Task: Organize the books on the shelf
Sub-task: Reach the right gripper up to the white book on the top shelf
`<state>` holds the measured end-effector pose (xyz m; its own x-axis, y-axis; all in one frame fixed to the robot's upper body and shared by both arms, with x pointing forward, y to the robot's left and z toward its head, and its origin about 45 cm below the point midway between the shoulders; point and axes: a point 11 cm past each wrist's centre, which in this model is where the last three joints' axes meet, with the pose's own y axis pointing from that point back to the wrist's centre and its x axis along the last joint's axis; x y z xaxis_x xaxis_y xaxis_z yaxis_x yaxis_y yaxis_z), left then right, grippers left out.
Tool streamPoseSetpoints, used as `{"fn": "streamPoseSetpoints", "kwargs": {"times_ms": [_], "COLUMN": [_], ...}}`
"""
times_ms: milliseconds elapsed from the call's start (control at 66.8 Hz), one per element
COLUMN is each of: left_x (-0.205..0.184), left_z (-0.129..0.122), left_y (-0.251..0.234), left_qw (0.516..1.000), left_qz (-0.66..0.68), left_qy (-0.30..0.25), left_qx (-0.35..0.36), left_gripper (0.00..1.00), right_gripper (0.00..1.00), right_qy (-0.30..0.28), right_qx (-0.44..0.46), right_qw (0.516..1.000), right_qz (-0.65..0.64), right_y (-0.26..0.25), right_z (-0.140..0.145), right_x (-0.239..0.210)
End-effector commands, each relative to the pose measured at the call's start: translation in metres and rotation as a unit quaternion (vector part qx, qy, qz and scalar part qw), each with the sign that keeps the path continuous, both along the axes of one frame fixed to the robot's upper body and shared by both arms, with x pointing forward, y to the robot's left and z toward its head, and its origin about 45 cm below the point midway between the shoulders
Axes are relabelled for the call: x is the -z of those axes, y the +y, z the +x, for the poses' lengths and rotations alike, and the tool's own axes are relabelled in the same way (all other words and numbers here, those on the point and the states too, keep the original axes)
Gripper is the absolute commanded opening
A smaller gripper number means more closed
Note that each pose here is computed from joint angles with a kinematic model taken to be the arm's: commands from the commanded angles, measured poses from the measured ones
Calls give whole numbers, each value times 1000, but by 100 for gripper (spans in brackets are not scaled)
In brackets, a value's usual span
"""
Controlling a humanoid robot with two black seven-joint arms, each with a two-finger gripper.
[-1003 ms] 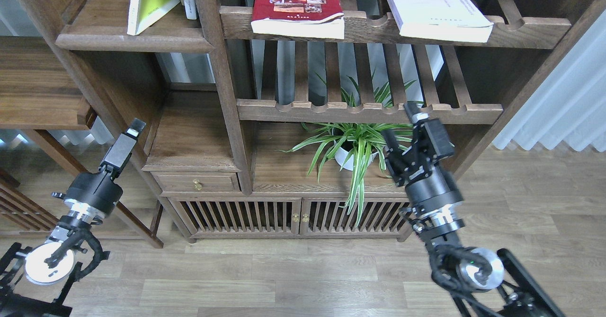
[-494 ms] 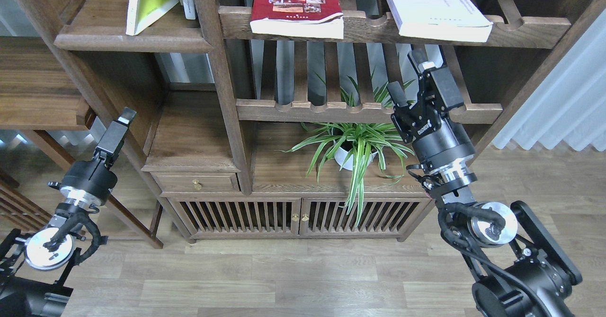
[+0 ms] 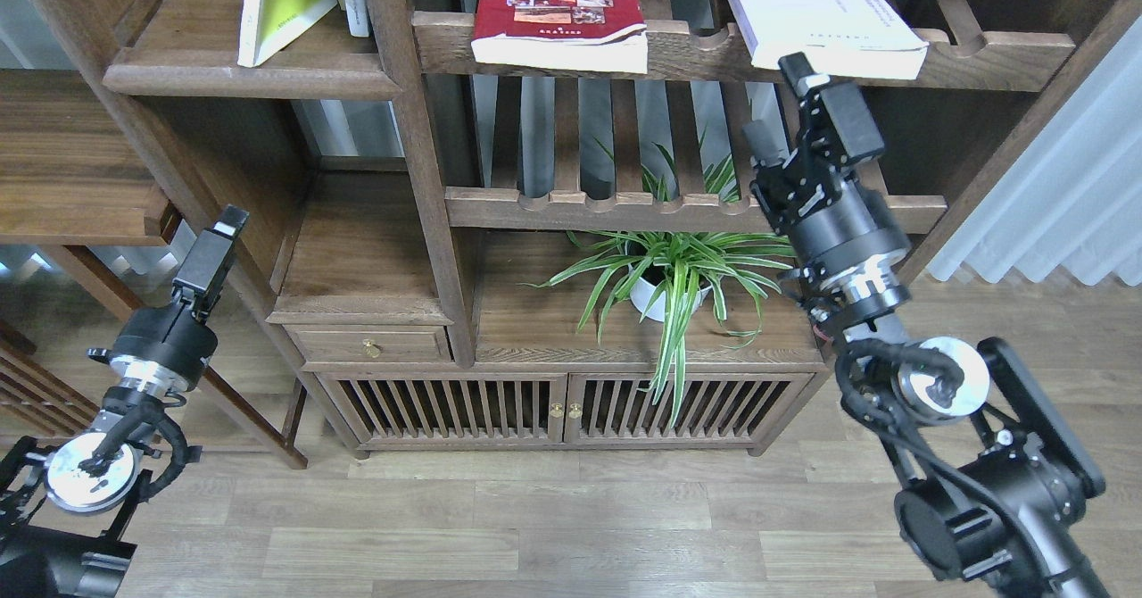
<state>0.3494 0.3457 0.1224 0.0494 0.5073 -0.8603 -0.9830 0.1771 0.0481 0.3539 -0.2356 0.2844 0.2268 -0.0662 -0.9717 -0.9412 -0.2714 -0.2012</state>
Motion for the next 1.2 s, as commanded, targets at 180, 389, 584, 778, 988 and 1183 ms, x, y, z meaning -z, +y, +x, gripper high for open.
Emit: {"fn": "streamPoseSetpoints", "kwargs": {"times_ms": [180, 389, 584, 778, 988, 1183], "left_x": [-1, -3, -3, -3, -3, -4], "left_z": [0, 1, 1, 1, 1, 1], "left_y": [3, 8, 8, 8, 8, 8], "left_qw": [1000, 1000, 1000, 1000, 1000, 1000], "left_qz": [-1, -3, -3, -3, -3, -3], "left_qy": [-2, -5, -6, -6, -6, -6], "left_qx": [-6, -13, -14, -14, -14, -15], "left_gripper": [100, 100, 100, 100, 100, 100], "right_gripper": [98, 97, 92, 77, 50, 23], "right_qy": [14, 14, 17, 15, 18, 20], "right_qx": [12, 16, 43, 56, 57, 54], "right_qw": [1000, 1000, 999, 998, 998, 998], "right_qz": [-14, -18, -19, -15, -14, -18], "right_y": [-5, -6, -20, -28, -28, -26], "right_z": [16, 25, 33, 38, 38, 37], "right_x": [1, -3, -2, -6, -3, 0]}}
